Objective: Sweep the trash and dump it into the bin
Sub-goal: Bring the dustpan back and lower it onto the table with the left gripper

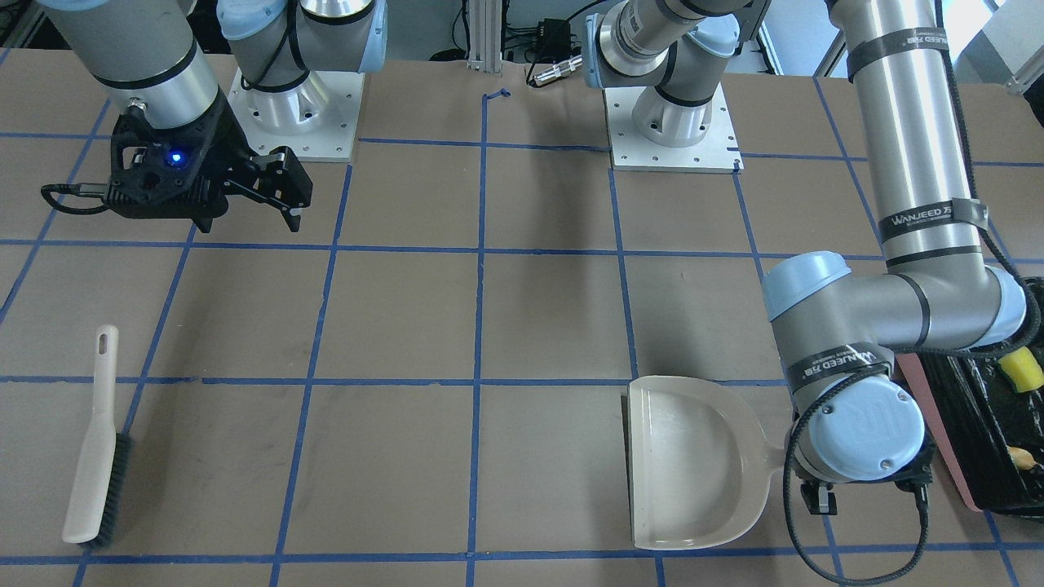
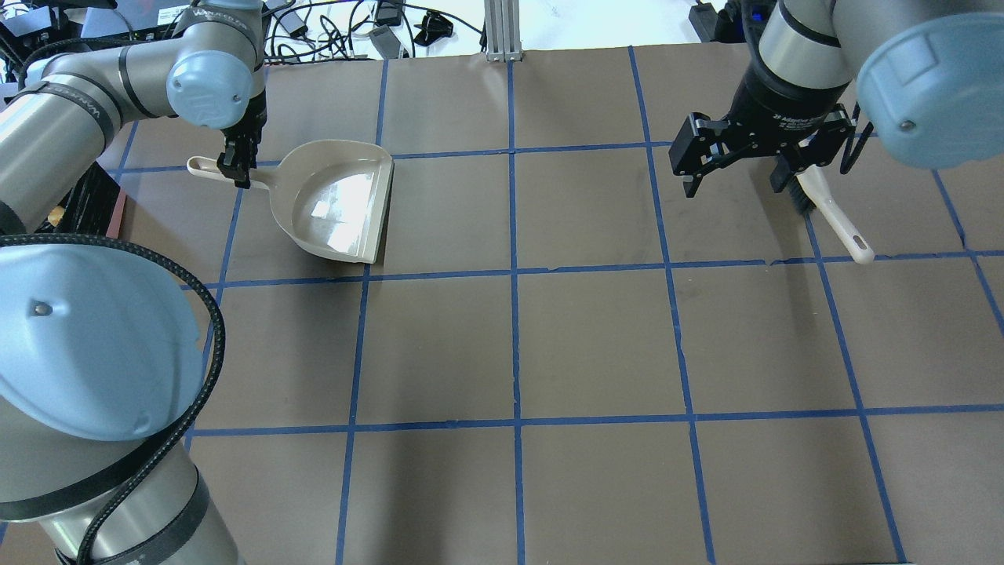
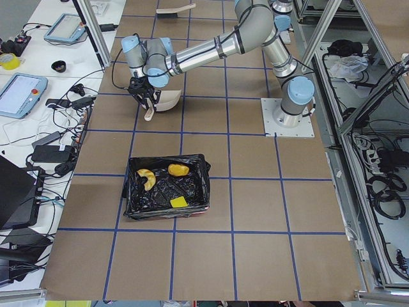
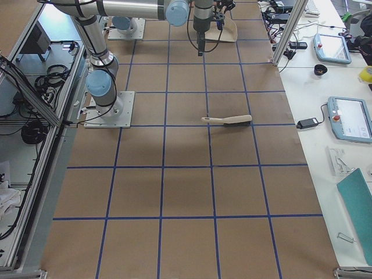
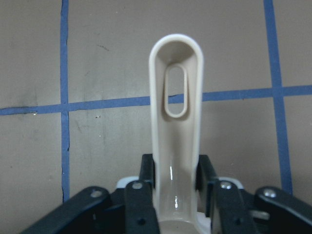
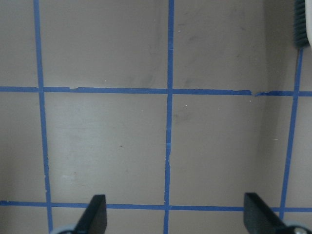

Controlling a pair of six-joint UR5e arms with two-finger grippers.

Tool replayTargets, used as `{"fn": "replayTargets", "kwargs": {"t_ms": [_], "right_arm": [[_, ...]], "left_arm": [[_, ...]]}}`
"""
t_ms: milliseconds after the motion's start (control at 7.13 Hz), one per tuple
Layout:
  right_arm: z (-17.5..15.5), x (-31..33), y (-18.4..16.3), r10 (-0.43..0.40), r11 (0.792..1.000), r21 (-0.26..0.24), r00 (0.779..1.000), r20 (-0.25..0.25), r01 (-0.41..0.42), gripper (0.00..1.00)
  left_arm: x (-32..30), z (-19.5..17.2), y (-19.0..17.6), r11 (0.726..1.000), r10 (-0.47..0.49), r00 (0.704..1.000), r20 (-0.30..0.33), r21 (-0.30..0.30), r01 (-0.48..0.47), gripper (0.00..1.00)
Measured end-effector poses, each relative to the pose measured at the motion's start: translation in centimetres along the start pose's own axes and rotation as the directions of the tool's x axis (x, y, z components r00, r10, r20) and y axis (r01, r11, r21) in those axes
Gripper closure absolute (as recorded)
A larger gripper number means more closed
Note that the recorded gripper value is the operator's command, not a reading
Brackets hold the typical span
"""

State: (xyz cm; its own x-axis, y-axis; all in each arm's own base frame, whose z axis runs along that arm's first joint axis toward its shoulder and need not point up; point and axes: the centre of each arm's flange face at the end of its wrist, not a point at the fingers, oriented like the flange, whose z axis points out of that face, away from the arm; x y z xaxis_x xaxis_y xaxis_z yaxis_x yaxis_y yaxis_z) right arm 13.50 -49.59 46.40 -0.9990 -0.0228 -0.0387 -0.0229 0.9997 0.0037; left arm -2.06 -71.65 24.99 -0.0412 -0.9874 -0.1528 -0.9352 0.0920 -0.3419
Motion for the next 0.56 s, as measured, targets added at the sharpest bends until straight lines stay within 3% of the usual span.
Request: {"fn": "replayTargets", "kwargs": {"t_ms": [140, 280, 421, 561], "right_arm": [[-0.1, -0.3, -0.1, 0.001, 1.000, 0.005, 0.999, 0.033, -0.001, 0.00], [-0.5, -0.4, 0.0, 0.000, 1.000, 0.014, 0.999, 0.041, -0.001, 0.00], [-0.9, -0.4, 0.1, 0.001, 1.000, 0.021, 0.999, 0.032, -0.002, 0.00], [-1.3, 0.0, 0.3, 0.000, 1.000, 0.026, 1.000, -0.009, 0.000, 0.00]], "left_arm": [[-0.2, 0.2, 0.5, 1.000, 0.000, 1.000, -0.015, 0.006, 0.000, 1.00], [-0.3, 0.2, 1.0, 1.000, 0.002, 1.000, -0.024, 0.010, -0.002, 0.70], [-0.4, 0.3, 1.4, 1.000, 0.004, 1.000, -0.026, 0.011, -0.004, 0.51], [-0.6, 0.4, 1.7, 1.000, 0.007, 1.000, -0.023, 0.012, -0.007, 0.38]]}}
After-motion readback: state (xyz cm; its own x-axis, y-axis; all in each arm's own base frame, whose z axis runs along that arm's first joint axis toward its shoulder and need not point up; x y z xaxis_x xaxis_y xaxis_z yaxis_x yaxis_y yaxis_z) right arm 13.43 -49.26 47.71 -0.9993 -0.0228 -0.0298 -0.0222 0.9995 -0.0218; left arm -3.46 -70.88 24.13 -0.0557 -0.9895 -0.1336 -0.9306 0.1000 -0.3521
